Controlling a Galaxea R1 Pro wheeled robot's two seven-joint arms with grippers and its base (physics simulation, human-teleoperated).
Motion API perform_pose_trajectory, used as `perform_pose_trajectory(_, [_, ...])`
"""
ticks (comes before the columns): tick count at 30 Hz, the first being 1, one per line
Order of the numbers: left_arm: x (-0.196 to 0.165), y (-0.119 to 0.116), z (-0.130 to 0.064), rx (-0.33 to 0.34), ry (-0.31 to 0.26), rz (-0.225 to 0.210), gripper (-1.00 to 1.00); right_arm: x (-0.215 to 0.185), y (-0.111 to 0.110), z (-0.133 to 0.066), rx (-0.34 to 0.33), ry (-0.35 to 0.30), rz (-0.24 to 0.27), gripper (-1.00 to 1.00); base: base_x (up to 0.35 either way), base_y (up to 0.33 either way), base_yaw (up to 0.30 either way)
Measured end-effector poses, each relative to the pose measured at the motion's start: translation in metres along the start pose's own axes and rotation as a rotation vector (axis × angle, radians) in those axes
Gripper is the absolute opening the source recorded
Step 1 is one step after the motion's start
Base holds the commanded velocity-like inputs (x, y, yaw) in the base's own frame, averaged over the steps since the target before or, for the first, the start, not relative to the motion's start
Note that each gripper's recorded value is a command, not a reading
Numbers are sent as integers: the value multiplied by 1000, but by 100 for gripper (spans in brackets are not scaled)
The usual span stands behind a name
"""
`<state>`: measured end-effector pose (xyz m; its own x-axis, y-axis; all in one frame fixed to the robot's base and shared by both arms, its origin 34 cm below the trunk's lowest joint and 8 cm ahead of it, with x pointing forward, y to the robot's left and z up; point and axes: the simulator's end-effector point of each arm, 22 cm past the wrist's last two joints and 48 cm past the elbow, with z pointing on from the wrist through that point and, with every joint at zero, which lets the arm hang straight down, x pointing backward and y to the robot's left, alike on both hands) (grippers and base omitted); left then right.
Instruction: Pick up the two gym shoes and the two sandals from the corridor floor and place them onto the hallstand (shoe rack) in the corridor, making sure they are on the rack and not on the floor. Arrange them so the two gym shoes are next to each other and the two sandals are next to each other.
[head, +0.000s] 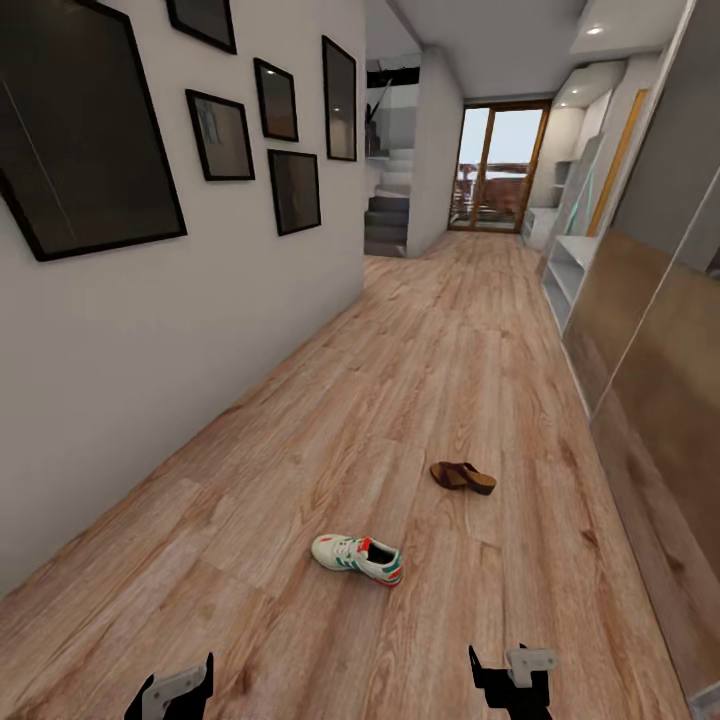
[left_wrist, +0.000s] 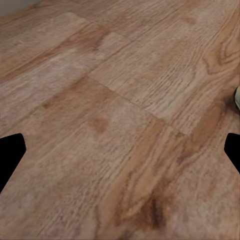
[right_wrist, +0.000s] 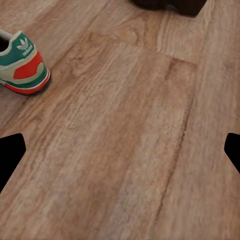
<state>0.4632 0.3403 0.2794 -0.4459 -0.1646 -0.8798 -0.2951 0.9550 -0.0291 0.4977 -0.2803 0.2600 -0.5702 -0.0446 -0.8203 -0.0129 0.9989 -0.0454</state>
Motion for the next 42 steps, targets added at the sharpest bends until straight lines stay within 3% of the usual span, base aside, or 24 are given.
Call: perform_pose_trajectory(42, [0, 0, 0, 1, 0, 1, 100, -1, -6, 0, 1, -4, -12, 100, 0, 0, 7])
